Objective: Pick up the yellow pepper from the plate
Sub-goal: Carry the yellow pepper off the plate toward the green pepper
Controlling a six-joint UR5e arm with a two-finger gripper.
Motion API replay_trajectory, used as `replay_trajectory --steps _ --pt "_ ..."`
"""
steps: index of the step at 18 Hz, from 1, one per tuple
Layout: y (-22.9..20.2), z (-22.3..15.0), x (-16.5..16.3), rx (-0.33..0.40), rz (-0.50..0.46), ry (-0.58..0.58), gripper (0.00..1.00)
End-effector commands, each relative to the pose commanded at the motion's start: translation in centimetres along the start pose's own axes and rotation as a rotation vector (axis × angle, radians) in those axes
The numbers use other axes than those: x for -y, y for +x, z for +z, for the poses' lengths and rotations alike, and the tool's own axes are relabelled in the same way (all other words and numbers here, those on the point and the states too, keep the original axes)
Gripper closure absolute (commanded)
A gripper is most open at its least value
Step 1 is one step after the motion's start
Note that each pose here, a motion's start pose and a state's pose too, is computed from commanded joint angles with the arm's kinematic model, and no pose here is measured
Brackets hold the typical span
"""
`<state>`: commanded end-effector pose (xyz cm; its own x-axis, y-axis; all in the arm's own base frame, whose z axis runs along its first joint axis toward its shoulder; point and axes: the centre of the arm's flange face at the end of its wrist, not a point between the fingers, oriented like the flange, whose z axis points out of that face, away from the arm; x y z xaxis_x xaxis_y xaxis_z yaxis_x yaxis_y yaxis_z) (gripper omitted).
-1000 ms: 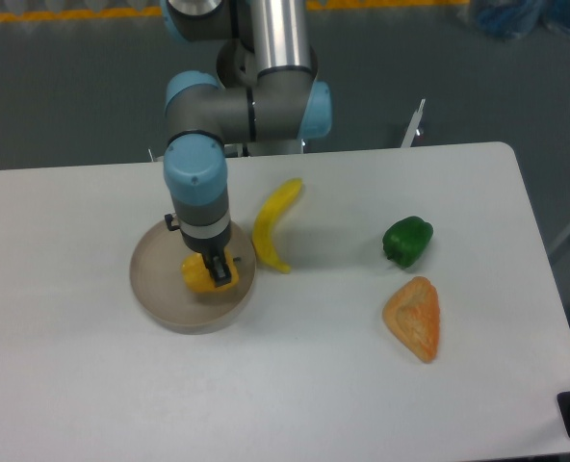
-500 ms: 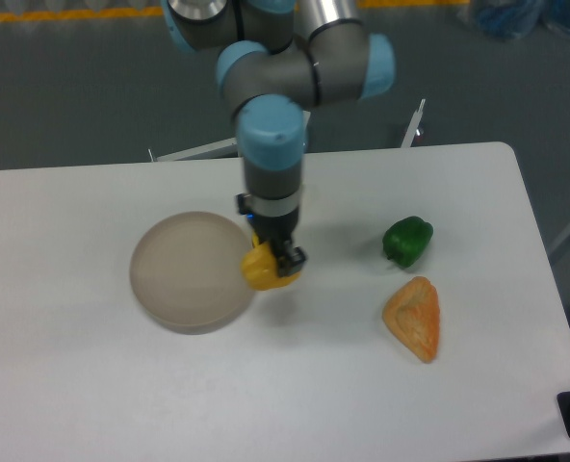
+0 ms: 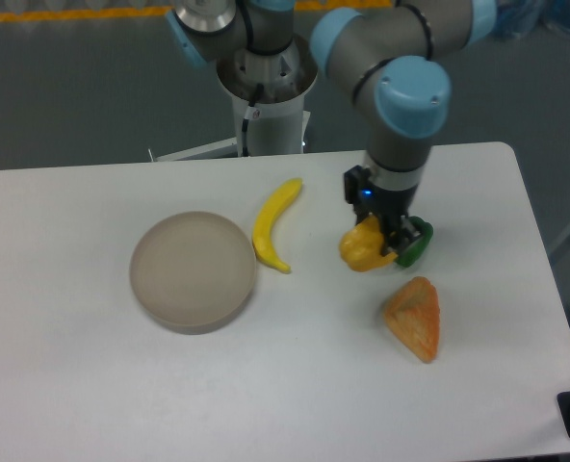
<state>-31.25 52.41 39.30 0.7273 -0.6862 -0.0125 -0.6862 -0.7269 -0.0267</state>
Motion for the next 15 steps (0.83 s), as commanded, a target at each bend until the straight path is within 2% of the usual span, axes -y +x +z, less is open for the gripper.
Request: replay_trajectory --steps 15 --pt "-1.5 0.6 0.1 0.001 0.023 0.002 0.88"
